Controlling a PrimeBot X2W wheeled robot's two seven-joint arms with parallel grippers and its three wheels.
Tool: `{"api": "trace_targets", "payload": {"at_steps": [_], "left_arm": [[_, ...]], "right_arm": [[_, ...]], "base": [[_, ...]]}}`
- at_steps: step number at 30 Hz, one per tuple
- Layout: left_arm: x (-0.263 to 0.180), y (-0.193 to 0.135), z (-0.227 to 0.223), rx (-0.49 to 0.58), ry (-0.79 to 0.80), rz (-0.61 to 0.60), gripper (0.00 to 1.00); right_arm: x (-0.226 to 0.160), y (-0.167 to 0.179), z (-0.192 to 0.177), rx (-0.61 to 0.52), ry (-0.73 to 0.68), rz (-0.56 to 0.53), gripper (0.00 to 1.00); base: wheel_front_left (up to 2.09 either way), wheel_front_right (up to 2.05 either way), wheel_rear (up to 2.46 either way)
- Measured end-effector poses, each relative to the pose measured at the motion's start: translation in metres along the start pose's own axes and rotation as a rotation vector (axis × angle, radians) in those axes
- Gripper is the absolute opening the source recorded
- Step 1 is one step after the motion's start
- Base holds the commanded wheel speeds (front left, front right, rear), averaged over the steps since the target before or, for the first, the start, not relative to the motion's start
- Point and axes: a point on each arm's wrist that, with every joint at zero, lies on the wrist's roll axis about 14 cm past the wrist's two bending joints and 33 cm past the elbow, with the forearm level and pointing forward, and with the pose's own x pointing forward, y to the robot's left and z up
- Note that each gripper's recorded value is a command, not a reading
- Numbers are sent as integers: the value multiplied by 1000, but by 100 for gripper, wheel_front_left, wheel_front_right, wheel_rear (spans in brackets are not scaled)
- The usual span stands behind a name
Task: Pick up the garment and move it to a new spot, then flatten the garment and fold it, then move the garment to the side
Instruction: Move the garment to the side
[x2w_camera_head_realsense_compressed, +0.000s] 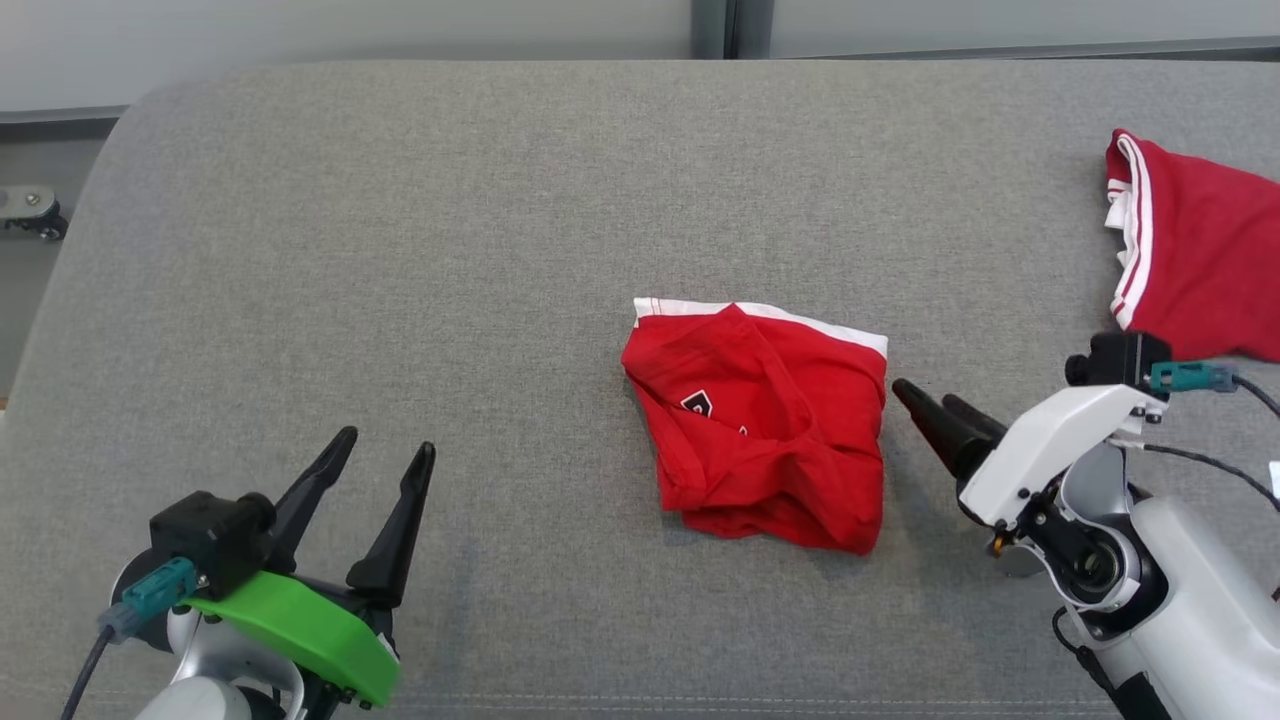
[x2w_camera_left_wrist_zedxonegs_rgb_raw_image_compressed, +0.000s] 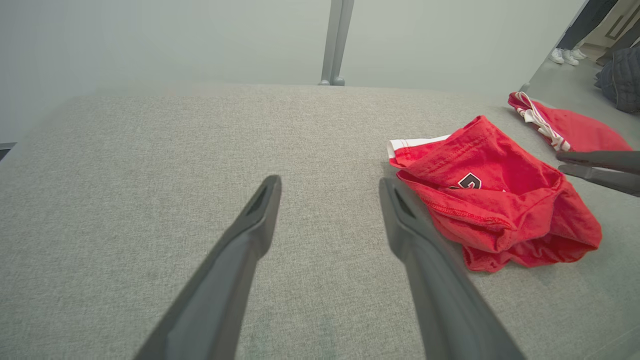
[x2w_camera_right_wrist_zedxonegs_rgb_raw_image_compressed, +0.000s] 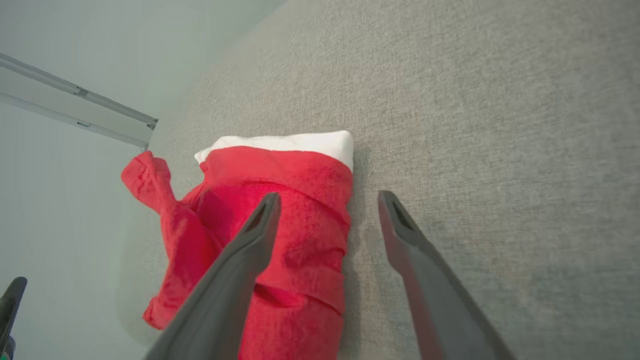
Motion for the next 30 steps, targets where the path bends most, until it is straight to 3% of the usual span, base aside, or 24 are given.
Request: {"api": "trace_targets", "payload": {"at_steps": [13,14,15,16,21,26,30], "left_arm": [[-8,8,-7,-25,12,48,100],[-9,8,-7,-28,11,51,100],[-9,9,-7,-29,9,56,100],[-10,9,-6,-30,8,60,100],[-10,11,1,-38,-24,78,100],[-19,19,7,-33,-58,113,100],[-25,19,9,-41,-81,127,100]], "right_arm": [[20,7,-46,96,165,19,100],[21,5,-48,100,173,14,84],[22,5,-50,102,186,12,38],[23,4,-52,101,193,9,0],[30,19,-37,67,176,71,0],[25,56,-7,-117,143,200,0],[15,84,-10,-211,184,278,0]], "base": [[0,0,0],[0,0,0],[0,0,0],[0,0,0],[0,0,0],[0,0,0],[0,0,0]]}}
